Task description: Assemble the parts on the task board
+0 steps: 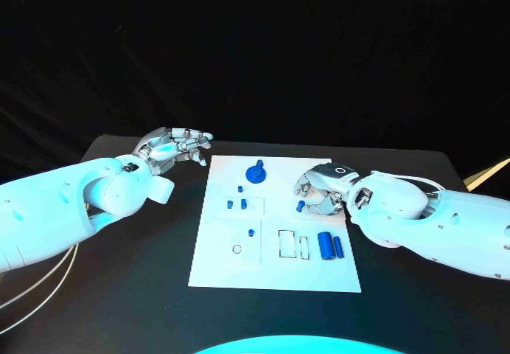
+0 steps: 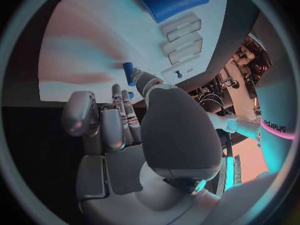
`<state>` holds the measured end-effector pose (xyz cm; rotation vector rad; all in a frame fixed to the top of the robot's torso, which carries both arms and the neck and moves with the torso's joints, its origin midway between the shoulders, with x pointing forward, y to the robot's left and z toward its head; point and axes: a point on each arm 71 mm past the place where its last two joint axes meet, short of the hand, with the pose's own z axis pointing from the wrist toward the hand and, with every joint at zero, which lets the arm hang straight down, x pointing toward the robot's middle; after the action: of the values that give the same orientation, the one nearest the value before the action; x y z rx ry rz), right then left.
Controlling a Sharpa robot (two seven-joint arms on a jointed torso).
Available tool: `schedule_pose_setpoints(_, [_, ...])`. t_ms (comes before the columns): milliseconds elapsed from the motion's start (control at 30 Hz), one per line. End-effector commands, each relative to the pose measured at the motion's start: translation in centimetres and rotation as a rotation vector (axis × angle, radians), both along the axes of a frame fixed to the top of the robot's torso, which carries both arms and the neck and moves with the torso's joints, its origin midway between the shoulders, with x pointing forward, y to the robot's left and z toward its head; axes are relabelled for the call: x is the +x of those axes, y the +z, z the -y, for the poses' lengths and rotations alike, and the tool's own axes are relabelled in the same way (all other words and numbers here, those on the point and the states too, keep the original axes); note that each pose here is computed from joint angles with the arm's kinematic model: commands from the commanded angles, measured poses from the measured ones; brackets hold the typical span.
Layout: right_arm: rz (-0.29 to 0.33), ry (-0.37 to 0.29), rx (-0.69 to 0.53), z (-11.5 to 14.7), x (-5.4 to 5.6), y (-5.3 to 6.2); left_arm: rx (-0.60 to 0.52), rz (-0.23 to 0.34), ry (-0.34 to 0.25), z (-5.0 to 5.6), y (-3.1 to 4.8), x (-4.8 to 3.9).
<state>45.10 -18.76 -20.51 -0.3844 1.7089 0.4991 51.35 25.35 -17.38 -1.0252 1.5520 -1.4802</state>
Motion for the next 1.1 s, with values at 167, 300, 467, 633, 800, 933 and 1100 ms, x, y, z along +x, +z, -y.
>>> schedule_pose_setpoints(167, [-0.022,0.011,-0.008,-0.33,-0.08,-0.50,-0.002,0.000,-0.003,0.11,0.07,0.00])
schedule_pose_setpoints(300, [-0.028,0.016,-0.003,-0.54,-0.14,-0.69,-0.002,0.000,-0.002,0.09,0.06,0.02])
schedule_pose_setpoints(467, [-0.028,0.020,0.005,-0.75,-0.16,-0.82,0.000,-0.001,0.000,0.06,0.04,0.03])
schedule_pose_setpoints(633, [-0.030,0.015,0.004,-0.71,-0.07,-0.93,0.000,-0.002,0.002,0.04,0.03,0.04])
schedule_pose_setpoints(800, [-0.029,0.010,-0.001,-0.60,0.03,-1.05,0.001,-0.002,0.002,0.03,0.03,0.04])
schedule_pose_setpoints(933, [-0.027,0.010,-0.006,-0.61,0.07,-1.12,0.002,-0.004,0.003,0.02,0.01,0.04])
schedule_pose_setpoints(1100, [-0.020,0.013,-0.010,-0.70,0.02,-1.18,0.003,-0.005,0.005,-0.01,0.00,0.05])
